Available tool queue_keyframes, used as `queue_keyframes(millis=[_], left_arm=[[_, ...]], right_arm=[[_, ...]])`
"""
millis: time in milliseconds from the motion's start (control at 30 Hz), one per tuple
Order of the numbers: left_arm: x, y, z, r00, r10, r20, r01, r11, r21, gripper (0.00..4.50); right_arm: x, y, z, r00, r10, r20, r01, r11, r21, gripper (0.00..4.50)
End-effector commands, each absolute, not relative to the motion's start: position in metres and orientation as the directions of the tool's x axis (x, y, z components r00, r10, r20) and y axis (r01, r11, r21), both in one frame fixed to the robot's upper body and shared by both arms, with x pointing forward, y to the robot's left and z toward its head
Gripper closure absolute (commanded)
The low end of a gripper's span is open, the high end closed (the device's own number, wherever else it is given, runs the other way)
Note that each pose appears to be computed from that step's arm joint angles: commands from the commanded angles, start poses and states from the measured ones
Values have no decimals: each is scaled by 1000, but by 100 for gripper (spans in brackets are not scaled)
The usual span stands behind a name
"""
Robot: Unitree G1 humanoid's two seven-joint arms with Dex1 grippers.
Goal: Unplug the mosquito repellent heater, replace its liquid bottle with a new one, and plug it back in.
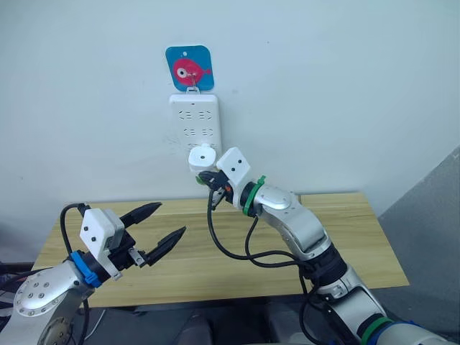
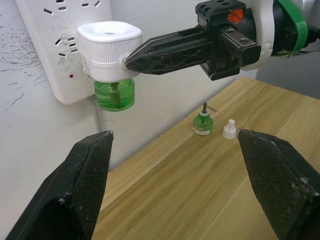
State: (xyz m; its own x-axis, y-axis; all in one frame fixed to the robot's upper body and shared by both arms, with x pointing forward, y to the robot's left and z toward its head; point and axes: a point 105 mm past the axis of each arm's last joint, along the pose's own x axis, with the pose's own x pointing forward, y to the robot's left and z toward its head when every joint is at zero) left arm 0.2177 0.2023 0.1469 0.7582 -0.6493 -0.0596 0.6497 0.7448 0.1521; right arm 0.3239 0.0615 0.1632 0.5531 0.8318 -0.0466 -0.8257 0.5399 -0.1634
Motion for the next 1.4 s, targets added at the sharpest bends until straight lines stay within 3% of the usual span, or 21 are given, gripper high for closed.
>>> queue_keyframes(millis=[33,567,667,800,1000,1200,1267,1400], left_arm=[[218,198,151,744,-667,-53,664,727,173,34],[224,191,154,736,-675,-46,672,720,173,34],[225,191,155,738,-673,-45,670,722,174,34],[226,195,156,745,-665,-46,662,729,174,34],[226,198,154,751,-658,-57,658,736,159,34],[225,218,146,765,-628,-145,644,737,206,34],[222,227,144,742,-645,-183,670,707,226,0],[224,246,148,721,-645,-253,692,684,231,0]], right_arm=[[332,56,177,605,796,-5,-785,595,-176,448],[350,41,177,727,687,11,-678,720,-148,448],[338,50,179,657,754,17,-747,653,-125,448],[309,62,182,481,877,9,-869,478,-127,448],[281,52,184,284,958,-38,-944,273,-188,448],[284,-6,177,290,939,-182,-927,229,-296,448],[284,-29,176,310,923,-228,-923,234,-305,411],[276,-69,186,321,903,-285,-932,248,-263,286]])
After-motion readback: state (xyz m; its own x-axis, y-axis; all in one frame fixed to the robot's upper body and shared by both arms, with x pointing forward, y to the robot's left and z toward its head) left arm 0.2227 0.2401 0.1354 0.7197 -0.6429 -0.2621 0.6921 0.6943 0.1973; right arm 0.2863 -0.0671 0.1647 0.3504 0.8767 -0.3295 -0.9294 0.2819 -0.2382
